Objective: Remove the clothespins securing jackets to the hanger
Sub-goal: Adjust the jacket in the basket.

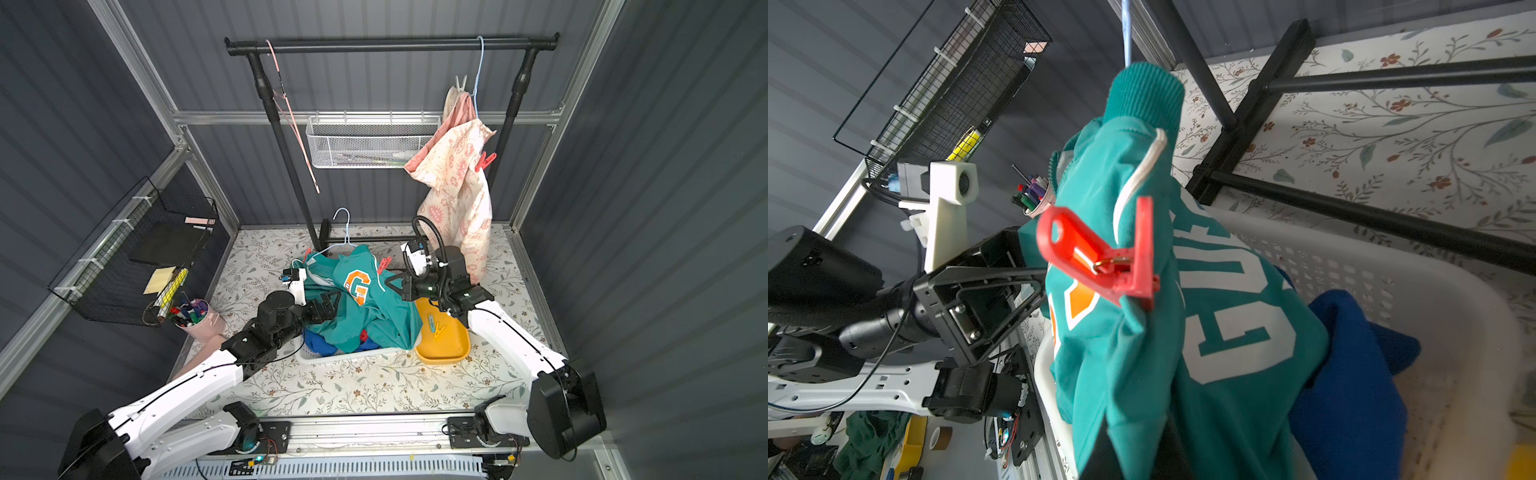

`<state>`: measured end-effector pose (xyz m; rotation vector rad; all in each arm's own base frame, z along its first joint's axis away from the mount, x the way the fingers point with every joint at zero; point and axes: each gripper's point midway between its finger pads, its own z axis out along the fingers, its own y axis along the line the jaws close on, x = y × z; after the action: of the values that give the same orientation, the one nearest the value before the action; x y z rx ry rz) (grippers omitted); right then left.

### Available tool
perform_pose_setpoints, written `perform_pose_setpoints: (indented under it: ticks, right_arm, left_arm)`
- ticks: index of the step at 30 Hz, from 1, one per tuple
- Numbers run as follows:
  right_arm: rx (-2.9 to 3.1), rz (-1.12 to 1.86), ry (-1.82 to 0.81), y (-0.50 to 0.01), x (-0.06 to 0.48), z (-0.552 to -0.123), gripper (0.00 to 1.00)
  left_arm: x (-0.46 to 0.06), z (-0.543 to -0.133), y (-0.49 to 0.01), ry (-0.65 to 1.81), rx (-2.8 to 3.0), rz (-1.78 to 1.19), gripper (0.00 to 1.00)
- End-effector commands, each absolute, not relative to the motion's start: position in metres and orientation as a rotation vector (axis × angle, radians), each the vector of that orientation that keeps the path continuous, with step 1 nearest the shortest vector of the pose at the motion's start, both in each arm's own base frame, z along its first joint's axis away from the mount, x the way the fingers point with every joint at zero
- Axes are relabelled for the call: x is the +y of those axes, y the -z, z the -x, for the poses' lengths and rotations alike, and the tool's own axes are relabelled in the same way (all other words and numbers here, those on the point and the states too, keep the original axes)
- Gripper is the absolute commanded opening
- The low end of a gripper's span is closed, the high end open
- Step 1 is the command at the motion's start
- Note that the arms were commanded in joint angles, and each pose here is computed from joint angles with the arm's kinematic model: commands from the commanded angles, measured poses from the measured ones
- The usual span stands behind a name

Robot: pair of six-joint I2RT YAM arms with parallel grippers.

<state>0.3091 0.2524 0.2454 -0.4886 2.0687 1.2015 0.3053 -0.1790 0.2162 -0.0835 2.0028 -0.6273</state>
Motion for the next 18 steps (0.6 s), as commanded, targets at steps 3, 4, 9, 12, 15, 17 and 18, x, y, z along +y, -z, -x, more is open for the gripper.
perform_pose_setpoints:
  ticks: [3, 4, 9, 12, 15, 17, 18]
  right_arm:
    - [2.024, 0.516, -1.200, -0.255, 0.251, -0.305, 0.00]
    - [2.025, 0.516, -1.199, -0.255, 0.251, -0.306, 0.00]
    - [2.023, 0.517, -1.204, -0.256, 0.251, -0.305, 0.00]
    - [2.027, 0.516, -1.205, -0.255, 0.252, -0.305, 0.00]
    - [2.027, 0.518, -1.210, -0.255, 0.252, -0.305, 0.00]
    - [2.023, 0.524, -1.218, -0.256, 0.253, -0.305, 0.00]
    - [2.023, 0.527, -1.222, -0.256, 0.253, -0.304, 0.00]
  left_arm:
    - [-0.164, -0.309, -0.239, 0.552, 1.984, 0.135, 0.99]
    - [-0.163, -0.309, -0.237, 0.543, 1.993, 0.142, 0.99]
    - [-0.146, -0.308, -0.243, 0.488, 1.978, 0.229, 0.99]
    - [-0.144, -0.308, -0.240, 0.457, 1.997, 0.231, 0.99]
    - [-0.146, -0.309, -0.228, 0.471, 2.028, 0.229, 0.99]
    - [-0.149, -0.309, -0.227, 0.513, 2.023, 0.221, 0.99]
    - [-0.150, -0.310, -0.227, 0.531, 2.021, 0.218, 0.99]
